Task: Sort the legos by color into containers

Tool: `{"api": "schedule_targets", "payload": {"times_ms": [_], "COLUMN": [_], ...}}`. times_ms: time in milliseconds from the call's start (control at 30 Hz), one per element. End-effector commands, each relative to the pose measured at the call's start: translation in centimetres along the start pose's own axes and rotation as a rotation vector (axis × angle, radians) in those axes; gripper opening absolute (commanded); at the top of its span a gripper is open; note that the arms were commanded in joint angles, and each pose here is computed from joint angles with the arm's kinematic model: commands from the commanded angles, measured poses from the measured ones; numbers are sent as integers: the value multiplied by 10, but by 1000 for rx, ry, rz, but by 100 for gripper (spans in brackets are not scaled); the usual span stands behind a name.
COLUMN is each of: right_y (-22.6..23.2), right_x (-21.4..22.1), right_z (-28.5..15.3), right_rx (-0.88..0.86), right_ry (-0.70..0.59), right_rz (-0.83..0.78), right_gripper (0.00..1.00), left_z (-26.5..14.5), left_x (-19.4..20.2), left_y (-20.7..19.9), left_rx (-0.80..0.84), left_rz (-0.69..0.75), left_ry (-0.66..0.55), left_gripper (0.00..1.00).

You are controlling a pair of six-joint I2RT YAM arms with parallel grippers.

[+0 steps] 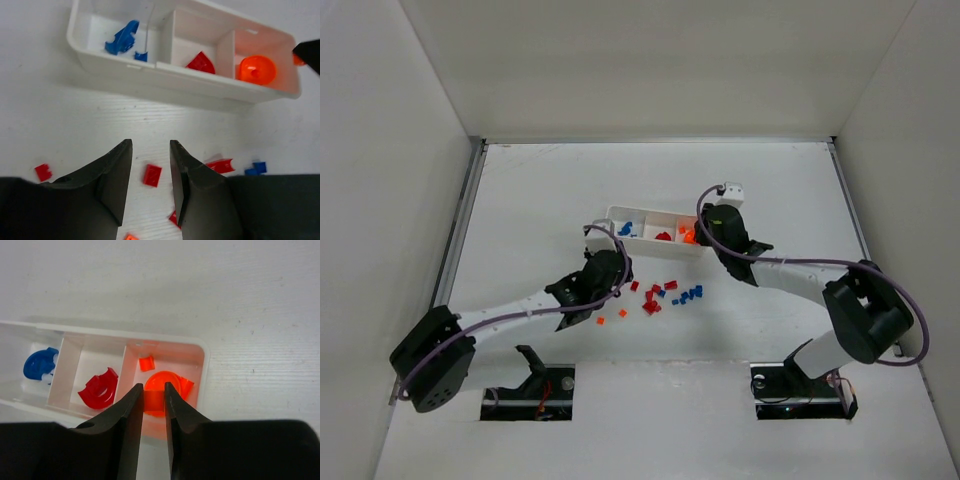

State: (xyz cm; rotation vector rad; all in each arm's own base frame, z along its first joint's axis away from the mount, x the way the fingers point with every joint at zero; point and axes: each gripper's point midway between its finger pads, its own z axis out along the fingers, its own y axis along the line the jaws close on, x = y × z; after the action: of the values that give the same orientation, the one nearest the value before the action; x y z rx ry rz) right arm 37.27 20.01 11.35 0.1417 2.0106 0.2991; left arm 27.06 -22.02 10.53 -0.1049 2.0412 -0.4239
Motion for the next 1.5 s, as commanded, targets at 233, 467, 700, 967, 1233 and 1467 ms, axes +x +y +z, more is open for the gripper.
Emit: {"api": "schedule_targets", "payload": {"times_ms": [233,467,700,967,1233,1467], "right_y": [21,56,78,70,65,58], "right_x": [-39,-2,49,93,113,128], "right_z": [8,-43,-80,-83,-82,-76], "right_rx": [-41,-172,-243,-214,-184,-153], "right_ry": [-90,-42,32,112,143,173], "right_rz": [-8,-8,-7,9,-19,-45], "right_gripper": [45,29,32,39,58,58], "left_z": [-21,-7,5,16,16,9], "left_x": [45,65,72,84,63,7], "left_y": [3,-1,-2,-2,-8,-22], "left_rx": [-2,2,3,-7,2,53], "left_rz": [139,182,196,221,182,90], "left_ry": [92,133,146,182,125,26], "left_gripper": [39,39,39,31,13,13]}}
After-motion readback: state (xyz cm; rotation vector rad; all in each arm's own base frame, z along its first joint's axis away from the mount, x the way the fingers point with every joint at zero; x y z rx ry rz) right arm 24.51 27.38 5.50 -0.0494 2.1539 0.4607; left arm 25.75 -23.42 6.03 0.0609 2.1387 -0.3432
